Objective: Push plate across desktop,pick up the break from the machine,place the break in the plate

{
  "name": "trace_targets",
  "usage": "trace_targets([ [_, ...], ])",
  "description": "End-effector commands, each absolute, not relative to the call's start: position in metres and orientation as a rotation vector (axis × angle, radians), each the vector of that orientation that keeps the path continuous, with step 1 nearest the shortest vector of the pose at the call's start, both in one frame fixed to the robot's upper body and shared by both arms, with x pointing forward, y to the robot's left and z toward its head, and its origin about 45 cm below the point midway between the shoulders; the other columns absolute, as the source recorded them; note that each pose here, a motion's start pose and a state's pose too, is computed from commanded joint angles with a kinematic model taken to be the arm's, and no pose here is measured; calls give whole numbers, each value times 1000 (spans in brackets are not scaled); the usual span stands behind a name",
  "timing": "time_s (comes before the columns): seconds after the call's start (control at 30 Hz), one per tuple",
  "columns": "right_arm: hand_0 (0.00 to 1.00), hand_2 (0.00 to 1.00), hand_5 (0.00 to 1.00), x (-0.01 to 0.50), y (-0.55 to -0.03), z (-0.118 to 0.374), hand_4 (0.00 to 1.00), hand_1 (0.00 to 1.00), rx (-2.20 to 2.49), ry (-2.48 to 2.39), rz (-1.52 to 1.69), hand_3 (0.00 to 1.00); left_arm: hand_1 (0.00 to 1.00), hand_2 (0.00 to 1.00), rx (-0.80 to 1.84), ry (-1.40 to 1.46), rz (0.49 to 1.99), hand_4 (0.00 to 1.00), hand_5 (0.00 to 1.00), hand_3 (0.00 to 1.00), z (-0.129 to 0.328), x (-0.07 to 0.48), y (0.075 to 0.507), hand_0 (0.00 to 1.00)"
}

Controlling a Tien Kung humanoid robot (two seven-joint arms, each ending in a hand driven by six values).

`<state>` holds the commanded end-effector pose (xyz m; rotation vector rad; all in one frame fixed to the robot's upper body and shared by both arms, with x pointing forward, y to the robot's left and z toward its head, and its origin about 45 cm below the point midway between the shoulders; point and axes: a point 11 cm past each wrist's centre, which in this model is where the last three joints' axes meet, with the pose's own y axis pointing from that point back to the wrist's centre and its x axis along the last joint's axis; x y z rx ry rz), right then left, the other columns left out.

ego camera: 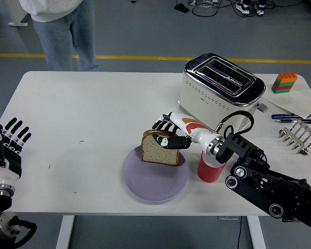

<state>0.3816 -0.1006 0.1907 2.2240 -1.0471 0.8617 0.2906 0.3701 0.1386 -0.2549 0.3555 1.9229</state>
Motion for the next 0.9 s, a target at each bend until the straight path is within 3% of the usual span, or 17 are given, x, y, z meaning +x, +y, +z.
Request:
trace_targets([
  [0.5, 329, 549, 475, 374, -93, 204, 643, 432, 2265, -1029, 868, 571, 757, 811, -249, 356, 1931, 485, 998, 722, 137, 290, 371, 767],
  [0.9, 338, 548, 475, 378, -94, 205, 638, 438, 2265, -1055, 868, 571, 756, 811, -245, 357, 1934, 472, 998, 718, 136, 290, 371, 766],
])
